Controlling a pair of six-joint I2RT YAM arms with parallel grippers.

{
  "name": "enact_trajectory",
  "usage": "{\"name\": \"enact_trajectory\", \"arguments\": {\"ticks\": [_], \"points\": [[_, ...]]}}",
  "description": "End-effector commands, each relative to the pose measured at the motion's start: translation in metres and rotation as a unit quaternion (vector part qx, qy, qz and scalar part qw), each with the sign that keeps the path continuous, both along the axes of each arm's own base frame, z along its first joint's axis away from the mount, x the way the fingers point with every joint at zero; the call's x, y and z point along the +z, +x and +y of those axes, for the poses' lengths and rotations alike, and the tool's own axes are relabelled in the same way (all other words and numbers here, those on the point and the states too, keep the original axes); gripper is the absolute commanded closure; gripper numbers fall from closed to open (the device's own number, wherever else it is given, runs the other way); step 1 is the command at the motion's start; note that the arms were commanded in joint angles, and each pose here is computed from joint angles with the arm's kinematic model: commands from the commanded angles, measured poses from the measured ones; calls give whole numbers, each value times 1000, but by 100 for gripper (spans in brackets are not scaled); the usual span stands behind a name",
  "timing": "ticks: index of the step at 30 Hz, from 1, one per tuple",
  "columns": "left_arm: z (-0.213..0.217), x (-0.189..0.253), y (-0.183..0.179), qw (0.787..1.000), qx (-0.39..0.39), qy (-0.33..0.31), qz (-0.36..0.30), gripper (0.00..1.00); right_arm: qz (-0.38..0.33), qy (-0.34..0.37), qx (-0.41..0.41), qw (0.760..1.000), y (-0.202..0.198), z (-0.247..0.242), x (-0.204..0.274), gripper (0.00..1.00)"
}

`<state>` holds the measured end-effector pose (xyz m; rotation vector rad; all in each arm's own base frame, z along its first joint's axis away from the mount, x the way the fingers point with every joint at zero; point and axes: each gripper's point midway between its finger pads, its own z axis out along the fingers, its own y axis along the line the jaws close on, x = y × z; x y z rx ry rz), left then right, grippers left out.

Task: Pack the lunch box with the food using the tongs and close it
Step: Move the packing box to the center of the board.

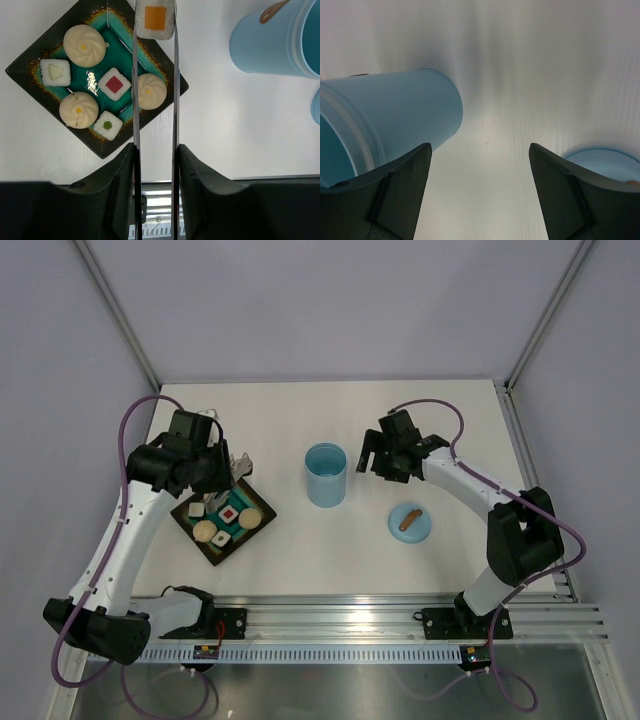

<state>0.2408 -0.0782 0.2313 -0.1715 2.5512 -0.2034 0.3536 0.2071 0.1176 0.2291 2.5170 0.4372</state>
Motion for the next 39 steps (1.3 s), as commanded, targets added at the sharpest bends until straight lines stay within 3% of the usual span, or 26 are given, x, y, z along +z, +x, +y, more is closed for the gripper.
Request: {"name": "enact_trajectory", "arguments": {"ticks": [1, 19, 29, 39], "points": [[-8, 18, 8, 999, -9, -26, -35, 81, -4, 16, 10, 1000, 8, 14, -3, 14], [-43, 45, 3, 993, -70, -72, -57, 81, 11, 27, 64, 998, 21, 76, -14, 14], [-74, 89, 7, 983, -119, -94, -108, 81, -22, 10, 5, 1000, 30, 15, 15, 12], [-115, 84, 9, 975, -168, -109, -100, 80, -23, -23, -22, 999, 18, -13, 14, 11]]}}
